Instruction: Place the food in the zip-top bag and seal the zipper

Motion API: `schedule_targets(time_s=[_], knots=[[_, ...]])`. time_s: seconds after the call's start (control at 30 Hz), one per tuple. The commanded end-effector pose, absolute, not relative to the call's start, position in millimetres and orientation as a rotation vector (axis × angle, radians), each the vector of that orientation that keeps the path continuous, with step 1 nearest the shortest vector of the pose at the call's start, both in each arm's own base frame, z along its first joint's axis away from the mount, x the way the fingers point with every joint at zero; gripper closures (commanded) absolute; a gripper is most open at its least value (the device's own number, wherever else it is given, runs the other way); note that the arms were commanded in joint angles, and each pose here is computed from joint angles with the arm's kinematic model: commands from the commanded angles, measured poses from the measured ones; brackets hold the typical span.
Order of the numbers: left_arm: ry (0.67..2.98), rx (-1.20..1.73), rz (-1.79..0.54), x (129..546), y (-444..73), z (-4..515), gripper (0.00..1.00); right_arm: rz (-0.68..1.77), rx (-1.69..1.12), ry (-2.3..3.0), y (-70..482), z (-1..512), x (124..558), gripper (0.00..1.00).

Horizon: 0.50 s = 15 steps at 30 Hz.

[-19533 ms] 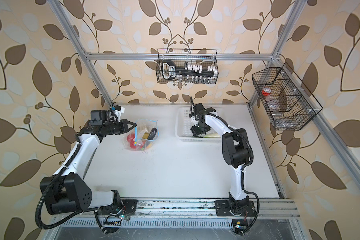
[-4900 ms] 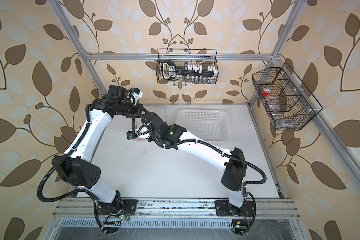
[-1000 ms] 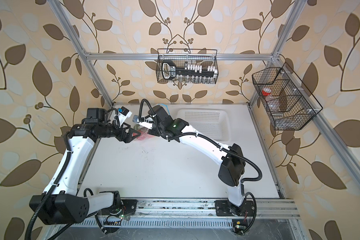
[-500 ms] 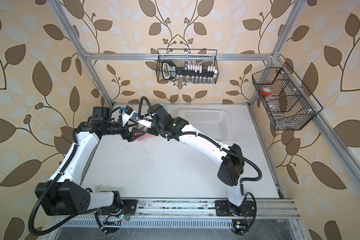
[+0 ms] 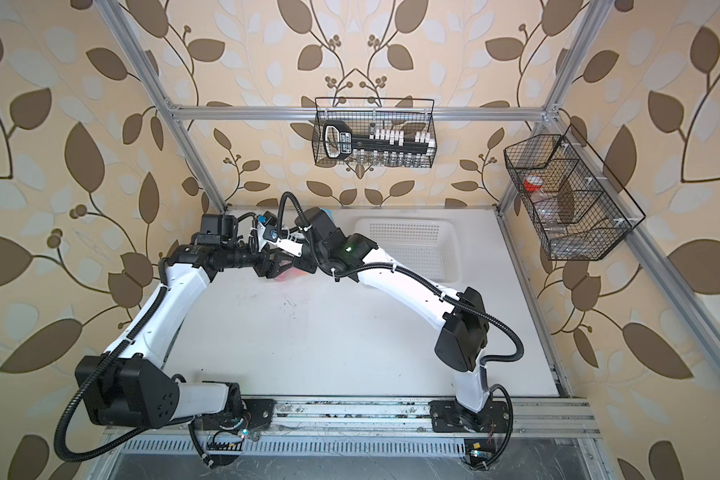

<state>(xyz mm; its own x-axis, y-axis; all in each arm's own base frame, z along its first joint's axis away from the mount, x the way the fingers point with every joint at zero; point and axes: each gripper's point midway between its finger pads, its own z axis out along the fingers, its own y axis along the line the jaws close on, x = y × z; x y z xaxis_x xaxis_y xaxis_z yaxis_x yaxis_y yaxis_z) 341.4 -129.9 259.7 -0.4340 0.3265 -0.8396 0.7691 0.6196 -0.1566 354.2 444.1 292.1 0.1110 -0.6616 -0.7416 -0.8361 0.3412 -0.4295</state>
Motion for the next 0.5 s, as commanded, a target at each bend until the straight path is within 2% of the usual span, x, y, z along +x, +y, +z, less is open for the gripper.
schedule_targets(time_s=[0.0, 0.1, 0.2, 0.3, 0.43, 0.47], knots=[[1.977, 0.878, -0.690, 345.6, -136.1, 273.8, 0.33, 0.265, -1.365, 1.585, 445.8, 302.4, 348.2, 1.00], [1.978, 0.876, -0.703, 345.1, -138.3, 272.5, 0.38, 0.277, -1.361, 1.584, 444.1, 304.0, 347.8, 1.00], [1.978, 0.869, -0.705, 345.6, -138.6, 271.5, 0.48, 0.300, -1.359, 1.584, 443.5, 305.0, 346.7, 1.00], [1.984, 0.848, -0.732, 346.1, -139.7, 271.5, 0.73, 0.311, -1.361, 1.584, 443.2, 304.9, 345.8, 1.00], [1.991, 0.829, -0.772, 345.0, -142.2, 269.8, 0.91, 0.316, -1.358, 1.581, 442.0, 306.1, 345.6, 1.00], [1.995, 0.826, -0.772, 345.0, -142.0, 269.3, 0.93, 0.316, -1.356, 1.578, 441.9, 307.0, 345.5, 1.00]])
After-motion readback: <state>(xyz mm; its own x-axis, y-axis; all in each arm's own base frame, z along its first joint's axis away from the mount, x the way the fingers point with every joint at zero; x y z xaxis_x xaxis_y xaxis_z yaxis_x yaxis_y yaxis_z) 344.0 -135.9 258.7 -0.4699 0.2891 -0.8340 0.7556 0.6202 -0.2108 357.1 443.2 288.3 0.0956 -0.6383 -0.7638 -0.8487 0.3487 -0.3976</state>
